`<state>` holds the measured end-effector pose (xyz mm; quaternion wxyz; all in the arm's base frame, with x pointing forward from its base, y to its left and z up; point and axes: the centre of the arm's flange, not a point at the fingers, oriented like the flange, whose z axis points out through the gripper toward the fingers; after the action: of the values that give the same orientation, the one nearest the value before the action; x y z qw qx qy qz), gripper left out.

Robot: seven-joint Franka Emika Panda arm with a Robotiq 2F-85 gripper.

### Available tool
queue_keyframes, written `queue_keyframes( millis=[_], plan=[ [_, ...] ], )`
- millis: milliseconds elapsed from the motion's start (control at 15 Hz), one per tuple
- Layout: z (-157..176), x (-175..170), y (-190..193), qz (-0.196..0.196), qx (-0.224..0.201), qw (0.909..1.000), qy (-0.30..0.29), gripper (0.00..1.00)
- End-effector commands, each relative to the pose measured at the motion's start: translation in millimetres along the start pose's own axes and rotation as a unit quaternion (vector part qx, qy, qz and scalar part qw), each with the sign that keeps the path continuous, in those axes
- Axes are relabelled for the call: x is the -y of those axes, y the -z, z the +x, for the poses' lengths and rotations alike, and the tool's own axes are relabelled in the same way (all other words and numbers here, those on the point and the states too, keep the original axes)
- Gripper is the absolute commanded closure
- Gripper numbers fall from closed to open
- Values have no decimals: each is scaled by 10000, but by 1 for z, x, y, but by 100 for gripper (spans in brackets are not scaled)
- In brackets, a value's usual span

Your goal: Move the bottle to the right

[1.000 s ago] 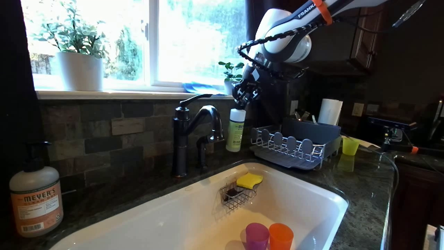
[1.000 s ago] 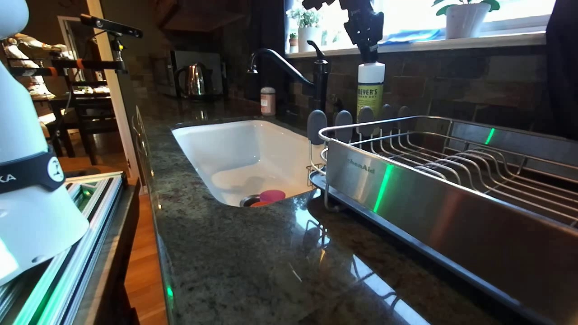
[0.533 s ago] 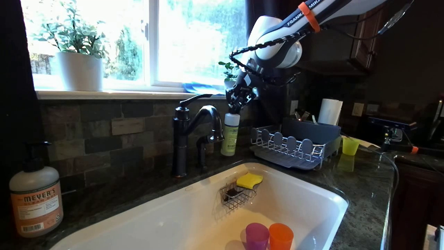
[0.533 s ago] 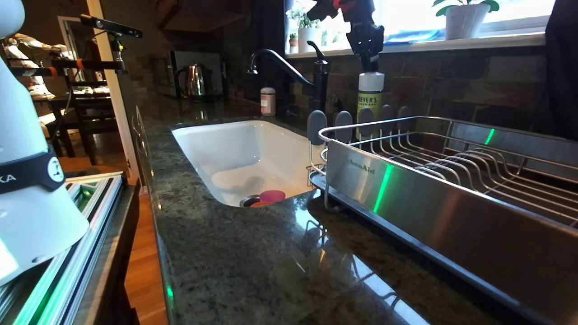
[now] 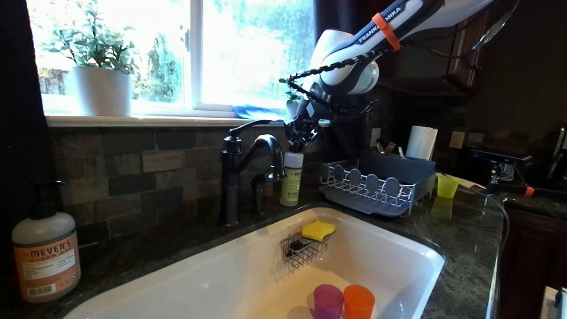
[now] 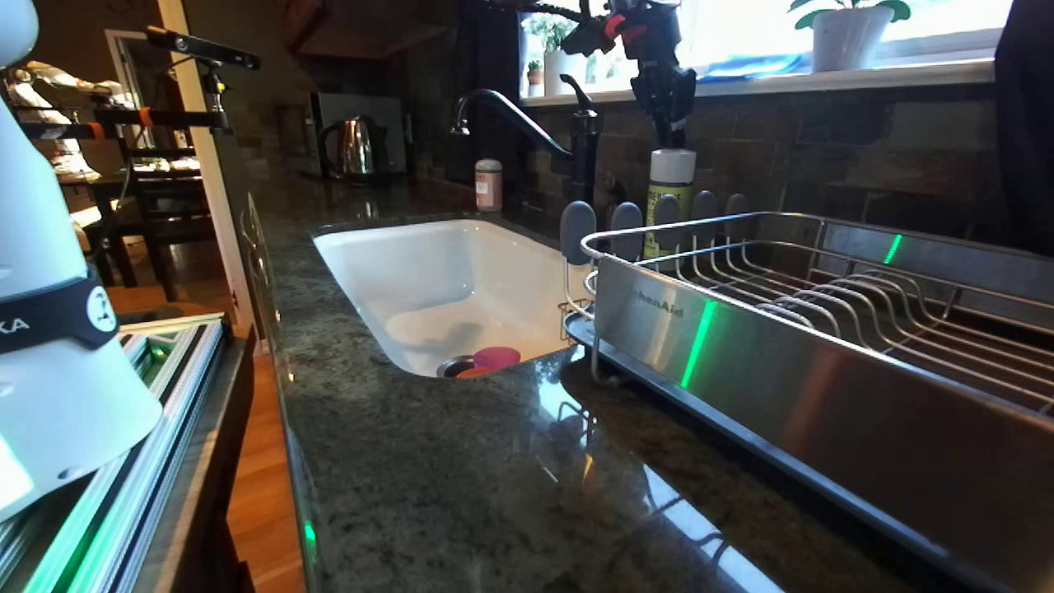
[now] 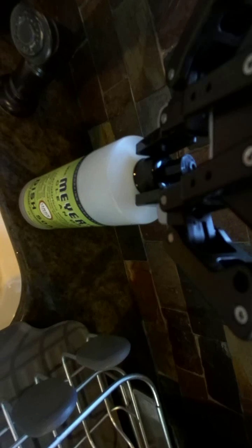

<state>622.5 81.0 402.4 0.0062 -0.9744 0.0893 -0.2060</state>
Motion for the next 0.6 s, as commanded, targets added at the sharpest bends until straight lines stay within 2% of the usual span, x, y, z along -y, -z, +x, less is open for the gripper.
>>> queue_keyframes(
  millis=[0,67,133,400,533],
  plan=[
    [2,4,-2,-44,-9,10000,-82,45],
    [2,4,1,-43,-10,10000,-53,43],
    [2,5,6,-43,-38,10000,-38,38],
    [8,9,37,54,-270,9996,-77,6],
    [6,14,72,148,-231,9996,9,0]
  ],
)
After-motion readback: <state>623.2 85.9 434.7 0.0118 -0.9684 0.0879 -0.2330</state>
